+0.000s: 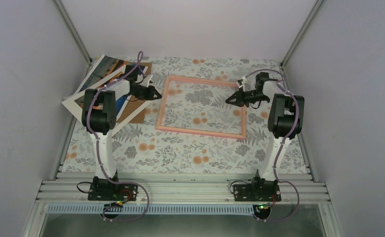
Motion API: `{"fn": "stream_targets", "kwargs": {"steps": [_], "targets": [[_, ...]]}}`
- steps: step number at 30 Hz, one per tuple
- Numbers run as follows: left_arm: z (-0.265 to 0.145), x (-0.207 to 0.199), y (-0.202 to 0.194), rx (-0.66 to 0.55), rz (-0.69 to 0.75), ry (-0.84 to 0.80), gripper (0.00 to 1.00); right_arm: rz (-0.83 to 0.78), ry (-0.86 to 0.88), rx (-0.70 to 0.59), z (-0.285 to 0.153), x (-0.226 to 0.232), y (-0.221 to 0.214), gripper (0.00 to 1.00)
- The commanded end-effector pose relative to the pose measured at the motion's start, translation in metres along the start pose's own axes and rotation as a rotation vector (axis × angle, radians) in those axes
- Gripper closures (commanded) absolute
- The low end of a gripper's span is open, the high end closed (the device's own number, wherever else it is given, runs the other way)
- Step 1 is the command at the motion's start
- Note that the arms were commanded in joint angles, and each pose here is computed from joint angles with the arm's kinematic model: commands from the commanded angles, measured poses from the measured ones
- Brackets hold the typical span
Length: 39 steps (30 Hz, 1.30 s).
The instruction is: Put the photo into the frame
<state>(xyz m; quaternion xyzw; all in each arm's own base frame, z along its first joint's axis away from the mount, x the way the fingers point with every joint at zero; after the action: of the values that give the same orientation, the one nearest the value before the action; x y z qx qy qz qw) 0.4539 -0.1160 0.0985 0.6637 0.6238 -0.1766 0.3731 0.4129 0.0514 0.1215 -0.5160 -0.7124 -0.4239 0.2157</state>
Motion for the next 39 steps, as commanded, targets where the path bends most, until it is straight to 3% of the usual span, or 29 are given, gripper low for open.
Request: {"fn": "stream_targets", "kwargs": {"steps": [1, 15, 30, 39], "targets": [[-0.004, -0.013, -0.001, 0.012, 0.008, -0.052, 0.95, -0.024, 0.079, -0.027, -0.007, 0.013, 0.007, 0.96], [-0.01, -0.018, -0.016, 0.07, -0.077, -0.09, 0.98, 0.039, 0.098, -0.03, -0.02, 0.006, 0.0, 0.96], [-0.019, -0.035, -0.008, 0.056, -0.027, -0.124, 0.98, 0.034, 0.137, -0.08, -0.035, 0.01, 0.008, 0.96], [-0.012, -0.03, -0.014, 0.088, -0.043, -0.108, 0.98, 0.068, 0.1, -0.043, -0.033, -0.003, -0.003, 0.96]]}}
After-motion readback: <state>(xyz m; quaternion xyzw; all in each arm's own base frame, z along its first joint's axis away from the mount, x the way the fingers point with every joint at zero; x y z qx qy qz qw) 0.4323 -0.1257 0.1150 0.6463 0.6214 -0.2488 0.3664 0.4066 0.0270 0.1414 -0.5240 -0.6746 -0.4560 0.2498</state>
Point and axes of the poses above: each gripper's point midway between its finger pads, its own z axis out along the fingers, its own x axis along the line the jaws close on, y = z × x, the point moved 7 cm from there along -z, back along the fingers, and after that the axes turned 12 degrees about -z, right-handed, at the moved point
